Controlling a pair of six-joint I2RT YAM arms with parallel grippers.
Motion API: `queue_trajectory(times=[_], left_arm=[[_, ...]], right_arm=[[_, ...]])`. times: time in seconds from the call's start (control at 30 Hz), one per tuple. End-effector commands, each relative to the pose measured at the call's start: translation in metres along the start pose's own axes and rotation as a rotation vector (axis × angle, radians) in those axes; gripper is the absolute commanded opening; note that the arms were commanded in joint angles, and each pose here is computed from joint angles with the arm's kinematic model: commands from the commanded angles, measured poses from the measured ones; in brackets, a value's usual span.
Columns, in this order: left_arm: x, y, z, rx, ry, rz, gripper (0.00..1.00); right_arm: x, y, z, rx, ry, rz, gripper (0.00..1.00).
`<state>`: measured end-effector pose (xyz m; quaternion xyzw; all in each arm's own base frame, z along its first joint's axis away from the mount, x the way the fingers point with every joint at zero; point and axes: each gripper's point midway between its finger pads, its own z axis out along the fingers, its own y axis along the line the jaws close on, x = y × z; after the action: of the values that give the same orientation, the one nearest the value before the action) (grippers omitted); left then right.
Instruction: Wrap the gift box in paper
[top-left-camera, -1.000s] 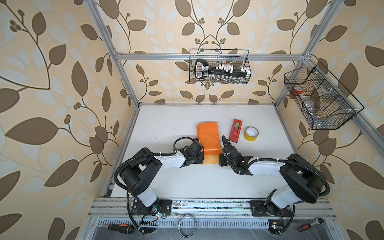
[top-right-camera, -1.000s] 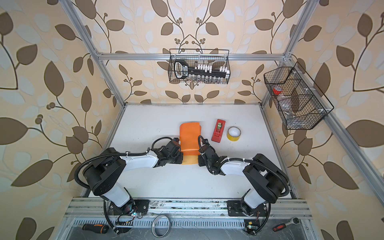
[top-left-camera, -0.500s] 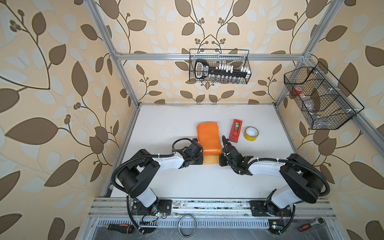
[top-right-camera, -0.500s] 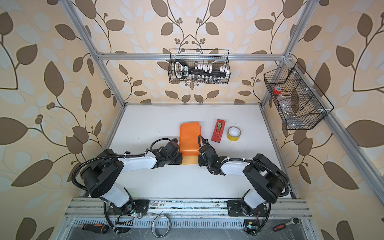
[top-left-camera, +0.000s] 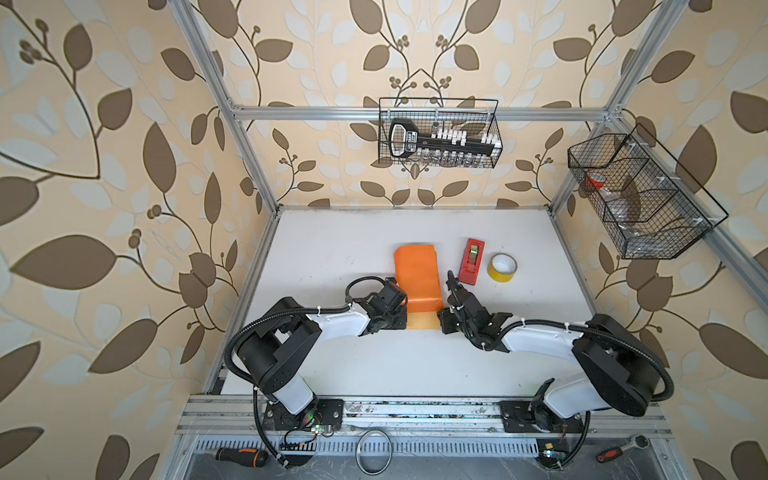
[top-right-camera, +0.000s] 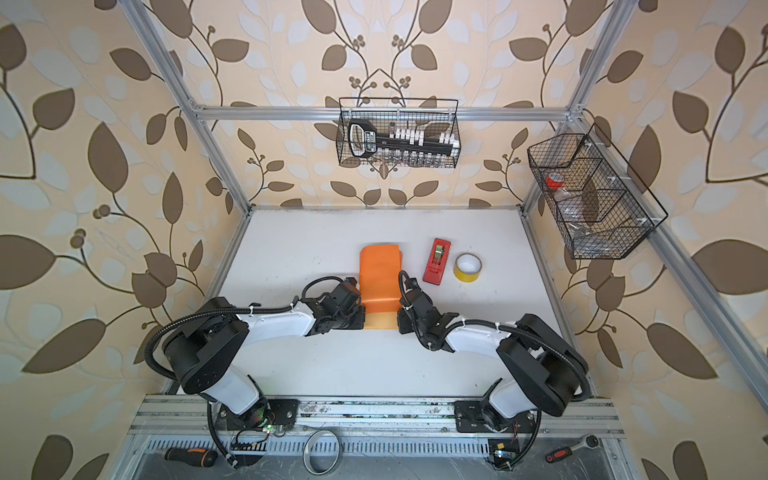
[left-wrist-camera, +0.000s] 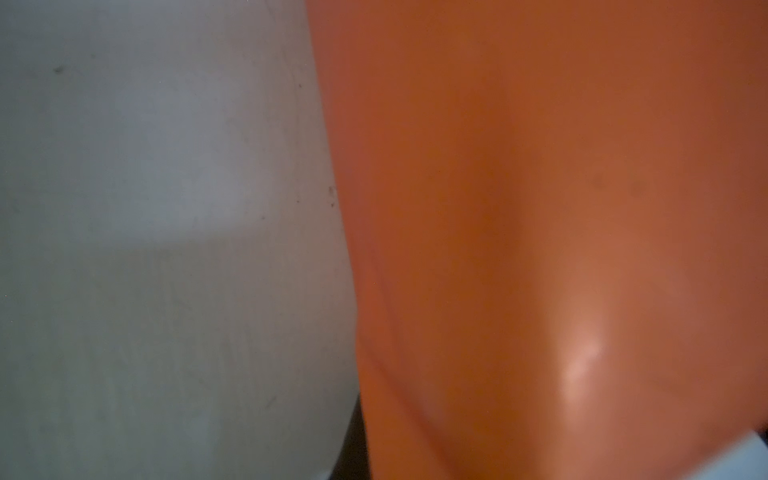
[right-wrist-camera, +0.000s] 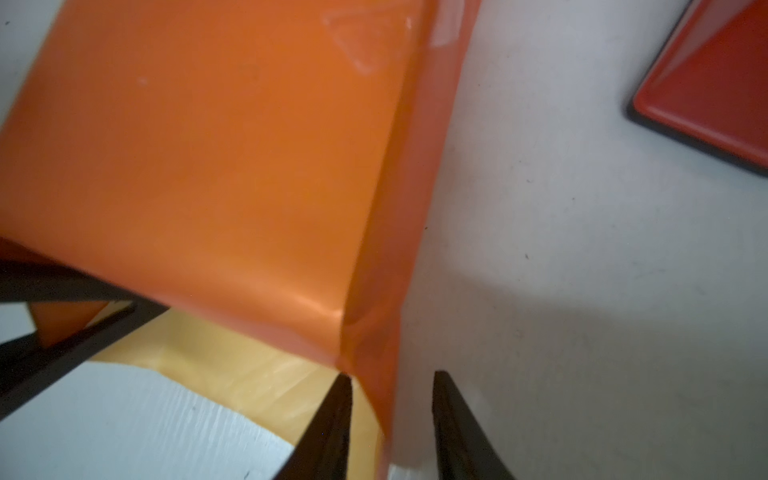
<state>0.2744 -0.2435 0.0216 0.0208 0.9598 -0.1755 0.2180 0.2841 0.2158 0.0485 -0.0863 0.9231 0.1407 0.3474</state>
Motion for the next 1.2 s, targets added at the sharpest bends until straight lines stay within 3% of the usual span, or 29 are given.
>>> queue_trajectory(times=[0.0,0.23,0.53,0.87,1.17], left_arm=[[0.01,0.01,0.003,-0.059,0.041,0.024,0.0],[0.008,0.009,0.001,-0.059,0.038,0.032,0.0],[0.007,0.007,0.001,-0.057,0.039,0.043,0.01],[-0.005,-0.004,-0.011,-0.015,0.004,0.067,0.46],[-0.019,-0.009,-0.013,-0.023,-0.034,0.089,0.55]], right_arm=[[0.007,0.006,-0.009,-0.052,0.029,-0.024,0.47],[-0.008,0.006,0.006,-0.035,0.025,-0.039,0.51],[-0.02,0.004,0.025,-0.021,0.005,-0.014,0.46],[-0.018,-0.004,0.033,0.004,0.0,0.009,0.39],[-0.016,-0.006,0.033,0.011,0.002,0.008,0.37]])
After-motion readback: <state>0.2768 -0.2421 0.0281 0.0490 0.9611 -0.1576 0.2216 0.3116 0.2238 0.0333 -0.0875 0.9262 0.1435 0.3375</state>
